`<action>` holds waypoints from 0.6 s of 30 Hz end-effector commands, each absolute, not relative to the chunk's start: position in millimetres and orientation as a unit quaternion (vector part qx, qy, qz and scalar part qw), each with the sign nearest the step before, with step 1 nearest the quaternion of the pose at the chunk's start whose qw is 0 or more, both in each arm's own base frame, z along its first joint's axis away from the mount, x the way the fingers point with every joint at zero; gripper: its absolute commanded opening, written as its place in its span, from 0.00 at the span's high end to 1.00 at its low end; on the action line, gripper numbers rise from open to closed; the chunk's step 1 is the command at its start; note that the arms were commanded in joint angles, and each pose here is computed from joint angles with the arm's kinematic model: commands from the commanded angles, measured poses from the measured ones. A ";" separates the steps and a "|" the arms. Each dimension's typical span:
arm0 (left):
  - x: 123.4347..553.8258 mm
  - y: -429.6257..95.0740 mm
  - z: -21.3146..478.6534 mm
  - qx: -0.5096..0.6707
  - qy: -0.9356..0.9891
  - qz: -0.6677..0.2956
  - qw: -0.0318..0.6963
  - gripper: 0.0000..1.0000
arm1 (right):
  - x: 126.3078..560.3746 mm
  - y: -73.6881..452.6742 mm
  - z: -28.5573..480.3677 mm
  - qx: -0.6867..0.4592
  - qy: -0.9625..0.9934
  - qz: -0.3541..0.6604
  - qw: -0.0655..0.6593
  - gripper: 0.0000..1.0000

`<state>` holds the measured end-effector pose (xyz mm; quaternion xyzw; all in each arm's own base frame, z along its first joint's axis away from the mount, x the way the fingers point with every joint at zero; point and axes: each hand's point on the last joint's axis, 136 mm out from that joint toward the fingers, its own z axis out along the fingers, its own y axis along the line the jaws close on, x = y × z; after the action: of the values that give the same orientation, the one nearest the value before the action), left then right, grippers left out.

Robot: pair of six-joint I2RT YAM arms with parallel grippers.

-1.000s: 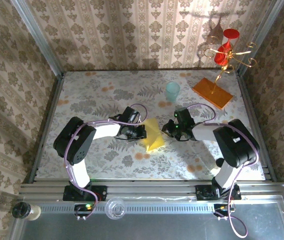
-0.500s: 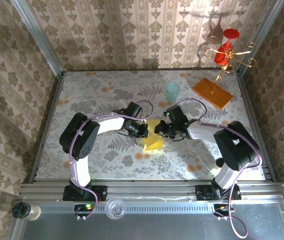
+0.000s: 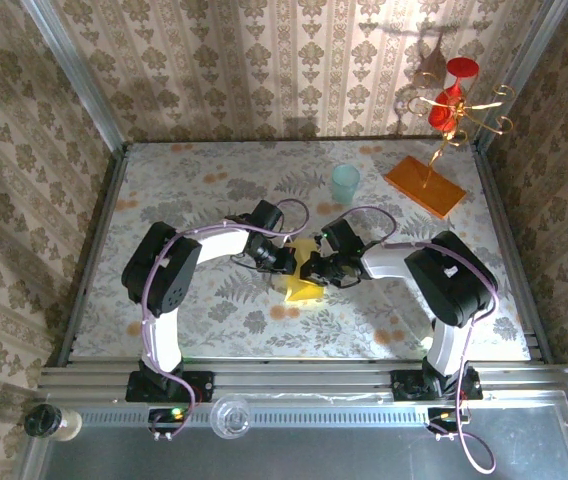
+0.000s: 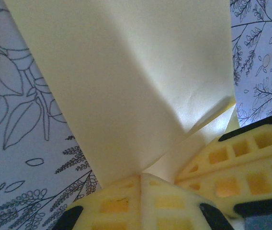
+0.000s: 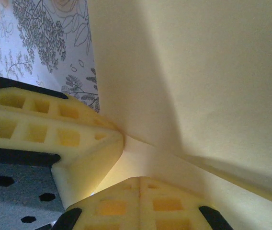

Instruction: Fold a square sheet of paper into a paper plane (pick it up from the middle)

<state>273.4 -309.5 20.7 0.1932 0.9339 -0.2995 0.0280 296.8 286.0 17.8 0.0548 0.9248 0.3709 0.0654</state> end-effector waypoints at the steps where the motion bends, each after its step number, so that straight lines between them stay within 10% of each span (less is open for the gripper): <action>1: 271.0 -299.4 4.8 0.194 0.941 -0.278 0.010 1.00 | 295.9 293.3 13.2 0.055 0.921 0.381 0.052 0.93; 18: 277.2 -302.0 74.1 0.117 0.937 -0.315 0.100 0.99 | 272.0 256.5 -47.0 0.145 0.947 0.285 0.003 0.94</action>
<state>280.2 -303.8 62.3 0.1519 0.9350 -0.3094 0.0831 301.0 293.0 12.4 0.0852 0.9158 0.3890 0.0523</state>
